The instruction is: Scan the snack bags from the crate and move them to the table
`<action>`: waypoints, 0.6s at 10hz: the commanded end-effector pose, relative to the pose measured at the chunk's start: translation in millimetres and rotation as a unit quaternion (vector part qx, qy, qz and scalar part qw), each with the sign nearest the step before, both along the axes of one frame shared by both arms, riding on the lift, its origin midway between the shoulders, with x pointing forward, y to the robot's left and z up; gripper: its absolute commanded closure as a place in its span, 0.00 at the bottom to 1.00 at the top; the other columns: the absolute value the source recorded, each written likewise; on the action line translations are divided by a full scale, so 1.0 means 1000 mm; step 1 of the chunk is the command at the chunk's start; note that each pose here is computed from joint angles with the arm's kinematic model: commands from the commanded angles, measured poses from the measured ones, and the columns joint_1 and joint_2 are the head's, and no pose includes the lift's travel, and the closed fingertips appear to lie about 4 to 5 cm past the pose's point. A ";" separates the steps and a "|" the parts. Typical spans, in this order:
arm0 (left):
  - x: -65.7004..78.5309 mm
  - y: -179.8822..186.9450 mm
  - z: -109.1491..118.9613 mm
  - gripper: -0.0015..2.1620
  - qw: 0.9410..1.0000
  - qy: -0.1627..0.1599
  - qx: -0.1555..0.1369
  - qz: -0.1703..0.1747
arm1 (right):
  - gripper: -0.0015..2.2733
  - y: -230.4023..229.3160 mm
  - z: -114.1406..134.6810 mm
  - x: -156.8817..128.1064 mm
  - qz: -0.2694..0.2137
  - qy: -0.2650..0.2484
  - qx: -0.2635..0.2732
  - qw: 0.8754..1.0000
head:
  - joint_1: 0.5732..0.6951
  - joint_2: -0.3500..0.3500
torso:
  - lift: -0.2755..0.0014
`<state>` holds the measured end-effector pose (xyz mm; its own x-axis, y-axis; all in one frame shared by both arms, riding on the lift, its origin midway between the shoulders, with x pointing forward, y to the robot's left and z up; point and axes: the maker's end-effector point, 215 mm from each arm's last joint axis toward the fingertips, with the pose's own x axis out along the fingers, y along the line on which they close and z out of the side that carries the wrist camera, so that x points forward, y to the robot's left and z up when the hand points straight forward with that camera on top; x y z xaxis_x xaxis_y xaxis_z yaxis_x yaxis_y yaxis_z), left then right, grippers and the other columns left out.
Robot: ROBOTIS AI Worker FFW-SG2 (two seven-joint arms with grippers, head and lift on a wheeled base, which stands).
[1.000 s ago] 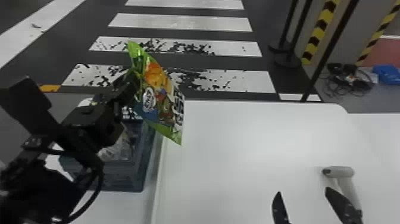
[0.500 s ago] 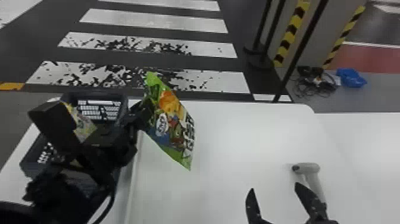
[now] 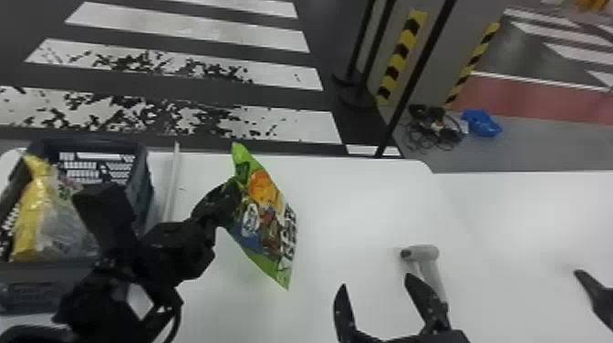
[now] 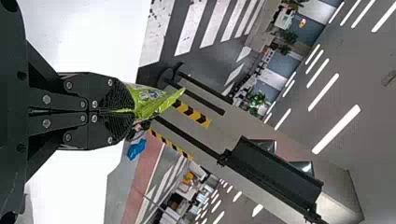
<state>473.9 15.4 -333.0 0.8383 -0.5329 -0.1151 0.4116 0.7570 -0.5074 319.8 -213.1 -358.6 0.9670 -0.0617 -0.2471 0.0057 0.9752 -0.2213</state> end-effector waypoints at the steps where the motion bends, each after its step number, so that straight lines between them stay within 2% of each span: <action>1: -0.001 -0.008 -0.012 0.87 1.000 0.017 -0.018 -0.014 | 0.06 0.000 0.000 0.001 0.000 -0.004 0.001 1.000 | 1.00 0.11 | 0.65; 3: -0.003 -0.022 -0.025 0.87 0.996 0.044 -0.061 -0.041 | 0.06 0.000 0.001 0.003 -0.002 -0.007 0.001 1.000 | 1.00 0.09 | 0.65; 4: -0.007 -0.038 -0.033 0.87 0.994 0.058 -0.068 -0.058 | 0.06 0.001 0.001 0.003 -0.001 -0.007 0.001 1.000 | 1.00 0.07 | 0.65; 6: -0.024 -0.082 -0.057 0.87 0.989 0.085 -0.066 -0.100 | 0.06 0.002 0.000 0.004 -0.002 -0.007 0.003 1.000 | 1.00 0.02 | 0.65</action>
<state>455.7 -52.3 -382.0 0.7106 -0.6874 -0.1499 0.4417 0.6017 -0.6655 323.4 -211.1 -358.5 0.9702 -0.0635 -0.2337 0.0121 0.9765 -0.2154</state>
